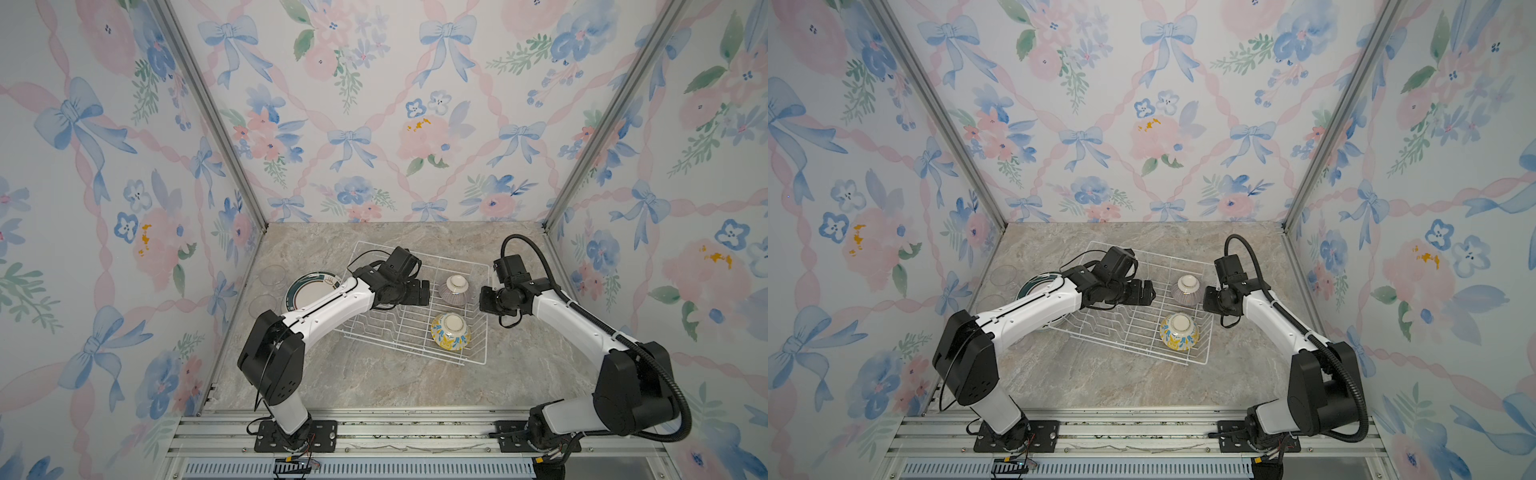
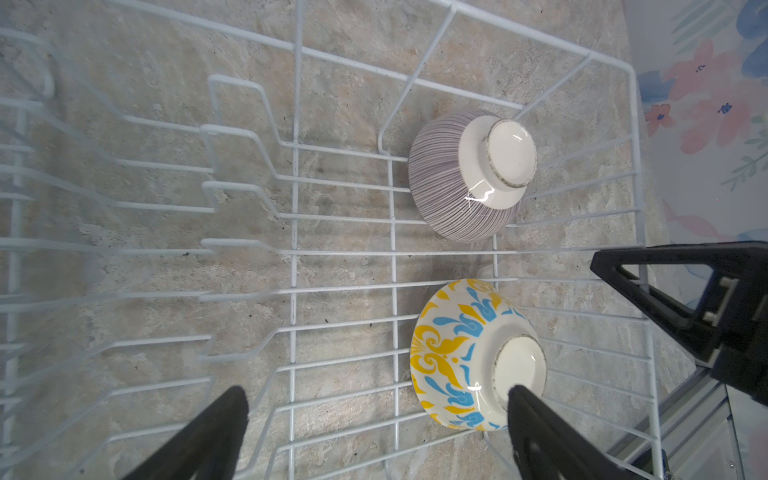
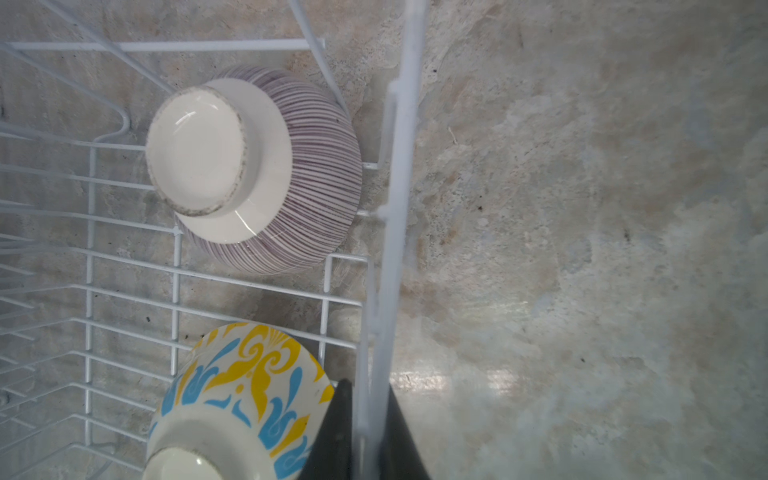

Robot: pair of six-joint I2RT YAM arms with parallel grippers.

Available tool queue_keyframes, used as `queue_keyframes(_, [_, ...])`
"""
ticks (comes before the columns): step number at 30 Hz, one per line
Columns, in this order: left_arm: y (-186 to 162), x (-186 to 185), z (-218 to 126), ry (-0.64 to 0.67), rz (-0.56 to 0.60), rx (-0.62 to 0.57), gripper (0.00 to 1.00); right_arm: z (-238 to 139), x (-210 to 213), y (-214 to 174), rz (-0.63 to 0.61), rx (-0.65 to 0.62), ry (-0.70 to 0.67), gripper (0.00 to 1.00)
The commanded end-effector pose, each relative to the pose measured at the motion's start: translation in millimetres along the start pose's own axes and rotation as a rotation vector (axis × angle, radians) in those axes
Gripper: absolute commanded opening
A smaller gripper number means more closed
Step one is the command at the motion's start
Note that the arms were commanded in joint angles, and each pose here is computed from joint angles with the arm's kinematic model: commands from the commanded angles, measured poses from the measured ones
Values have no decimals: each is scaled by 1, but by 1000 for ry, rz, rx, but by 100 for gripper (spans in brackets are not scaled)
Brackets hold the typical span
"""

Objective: Unload the mixed dishes from the dish rack
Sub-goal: 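Lower the left gripper onto the yellow-blue patterned bowl to grasp it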

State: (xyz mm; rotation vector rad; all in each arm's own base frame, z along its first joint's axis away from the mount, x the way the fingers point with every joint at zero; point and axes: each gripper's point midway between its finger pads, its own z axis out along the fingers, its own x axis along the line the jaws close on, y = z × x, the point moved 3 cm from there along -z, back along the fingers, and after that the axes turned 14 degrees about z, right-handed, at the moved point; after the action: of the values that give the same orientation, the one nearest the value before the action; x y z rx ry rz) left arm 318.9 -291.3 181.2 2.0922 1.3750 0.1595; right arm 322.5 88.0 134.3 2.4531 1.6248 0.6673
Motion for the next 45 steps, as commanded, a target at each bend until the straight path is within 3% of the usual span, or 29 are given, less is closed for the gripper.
queue_keyframes(1, [-7,-5,9,-15,9,27,98,3,-3,21,-30,-52,-67,9])
queue_keyframes(6, [-9,-11,14,-34,10,35,98,3,-1,45,-68,-93,-120,4])
queue_keyframes(15, [-8,-37,27,-123,16,57,98,23,8,81,-152,-137,-139,7])
queue_keyframes(20, [-13,-49,38,-151,-2,80,98,10,23,93,-145,-175,-59,27])
queue_keyframes(22, [-15,-54,41,-175,-25,80,98,-8,29,94,-136,-209,-13,52])
queue_keyframes(26, [-16,-62,43,-217,-67,57,98,-40,30,91,-100,-275,45,81])
queue_keyframes(31, [-17,-65,47,-258,-115,28,98,-84,24,72,-43,-322,139,99])
queue_keyframes(39, [-31,-76,67,-376,-170,29,98,-128,21,17,-12,-276,354,97])
queue_keyframes(45, [-41,-78,80,-410,-226,13,98,-146,12,-11,-14,-255,408,97])
